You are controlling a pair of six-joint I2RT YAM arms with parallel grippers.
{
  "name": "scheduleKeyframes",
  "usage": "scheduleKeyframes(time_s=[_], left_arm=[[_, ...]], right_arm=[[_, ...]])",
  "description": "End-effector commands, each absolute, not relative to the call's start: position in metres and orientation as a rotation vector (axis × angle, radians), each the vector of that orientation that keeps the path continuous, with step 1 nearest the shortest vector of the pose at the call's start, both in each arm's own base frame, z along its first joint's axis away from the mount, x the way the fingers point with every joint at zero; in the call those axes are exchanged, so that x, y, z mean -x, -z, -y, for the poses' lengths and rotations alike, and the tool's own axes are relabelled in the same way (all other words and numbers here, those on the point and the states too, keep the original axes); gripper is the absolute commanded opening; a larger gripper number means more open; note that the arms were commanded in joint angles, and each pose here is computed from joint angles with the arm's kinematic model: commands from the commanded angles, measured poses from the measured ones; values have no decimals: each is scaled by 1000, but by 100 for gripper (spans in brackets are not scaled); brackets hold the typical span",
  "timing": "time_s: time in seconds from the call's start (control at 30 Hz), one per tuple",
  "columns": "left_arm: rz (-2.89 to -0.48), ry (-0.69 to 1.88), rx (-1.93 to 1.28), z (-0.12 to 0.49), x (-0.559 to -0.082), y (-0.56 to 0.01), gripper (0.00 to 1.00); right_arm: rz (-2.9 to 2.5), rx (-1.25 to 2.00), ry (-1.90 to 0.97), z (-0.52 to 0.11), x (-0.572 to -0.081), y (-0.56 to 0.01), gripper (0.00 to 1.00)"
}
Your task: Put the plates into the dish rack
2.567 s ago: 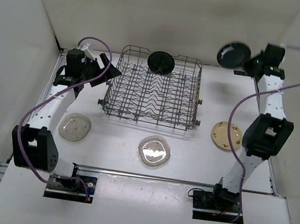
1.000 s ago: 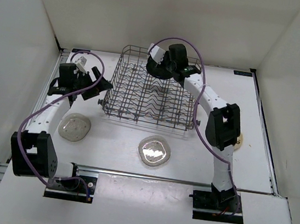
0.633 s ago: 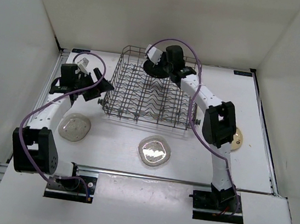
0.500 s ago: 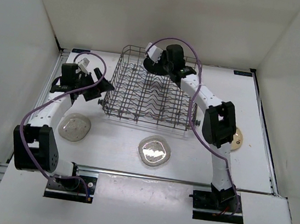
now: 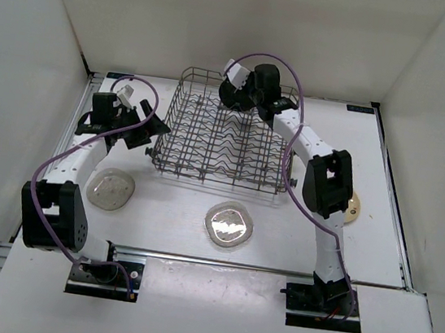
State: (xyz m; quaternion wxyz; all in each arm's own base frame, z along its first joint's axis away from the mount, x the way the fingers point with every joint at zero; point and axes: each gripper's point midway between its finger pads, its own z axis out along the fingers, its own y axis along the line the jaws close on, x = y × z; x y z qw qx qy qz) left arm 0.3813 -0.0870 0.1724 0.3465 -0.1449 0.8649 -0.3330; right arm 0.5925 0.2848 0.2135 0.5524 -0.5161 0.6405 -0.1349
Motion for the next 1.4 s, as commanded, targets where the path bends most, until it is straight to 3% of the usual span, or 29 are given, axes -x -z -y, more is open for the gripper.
scheduleKeyframes(time_s=[0.0,1.37], left_arm=[[-2220,880,335,89,-384,-184,100],[-2245,875,322,83,-387,-171,100]], right_arm=[[-1453,1142,330,-286,-604,-241,0],[-1610,1258,175,-306,-575,-169,0]])
